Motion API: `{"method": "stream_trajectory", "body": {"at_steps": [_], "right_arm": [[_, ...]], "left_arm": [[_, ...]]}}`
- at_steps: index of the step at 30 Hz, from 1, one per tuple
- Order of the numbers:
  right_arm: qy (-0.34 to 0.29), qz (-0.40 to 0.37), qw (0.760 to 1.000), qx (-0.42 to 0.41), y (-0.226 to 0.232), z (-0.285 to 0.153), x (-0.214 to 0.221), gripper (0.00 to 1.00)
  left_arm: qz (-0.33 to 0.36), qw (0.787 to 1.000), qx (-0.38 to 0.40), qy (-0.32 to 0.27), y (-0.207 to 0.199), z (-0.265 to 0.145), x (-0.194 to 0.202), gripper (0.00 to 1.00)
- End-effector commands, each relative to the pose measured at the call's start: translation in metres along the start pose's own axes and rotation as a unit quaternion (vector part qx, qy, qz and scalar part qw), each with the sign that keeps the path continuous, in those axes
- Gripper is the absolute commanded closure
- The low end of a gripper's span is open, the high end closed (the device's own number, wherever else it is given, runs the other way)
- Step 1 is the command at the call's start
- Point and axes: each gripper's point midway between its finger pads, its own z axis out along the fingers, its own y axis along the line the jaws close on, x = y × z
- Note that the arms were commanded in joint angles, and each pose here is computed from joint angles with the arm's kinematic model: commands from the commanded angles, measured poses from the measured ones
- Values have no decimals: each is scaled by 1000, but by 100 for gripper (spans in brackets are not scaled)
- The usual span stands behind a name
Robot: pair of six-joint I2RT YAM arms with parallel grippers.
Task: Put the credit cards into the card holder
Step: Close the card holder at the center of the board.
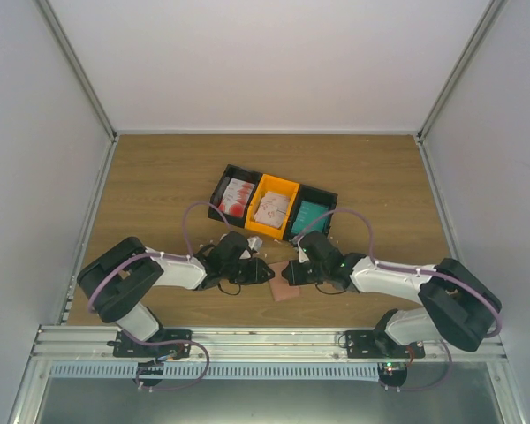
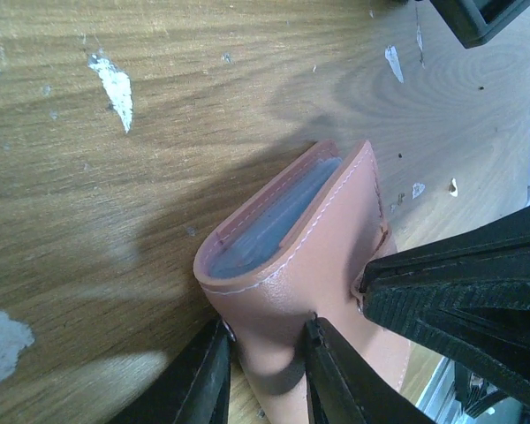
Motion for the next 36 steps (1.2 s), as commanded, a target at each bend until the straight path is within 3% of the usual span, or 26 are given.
{"method": "stream_trajectory", "body": {"at_steps": [1,22,27,30,36], "right_arm": [[102,38,993,51,-34,8,65,100],[105,99,987,68,-72,12,115,99],[65,75,993,60,-56,8,84,99],[3,42,998,37,-25,-6,32,86],[-105,4,994,24,7,-56,-45,53]], "left_arm": [[-4,999,-37,18,19,9,13,73],[-25,998,-60,17,31,11,15,76],[-16,999,-51,11,24,8,12,76],[-4,999,-47,-2,15,2,4,72],[29,996,-62,-66,-9,-30,-29,52]]}}
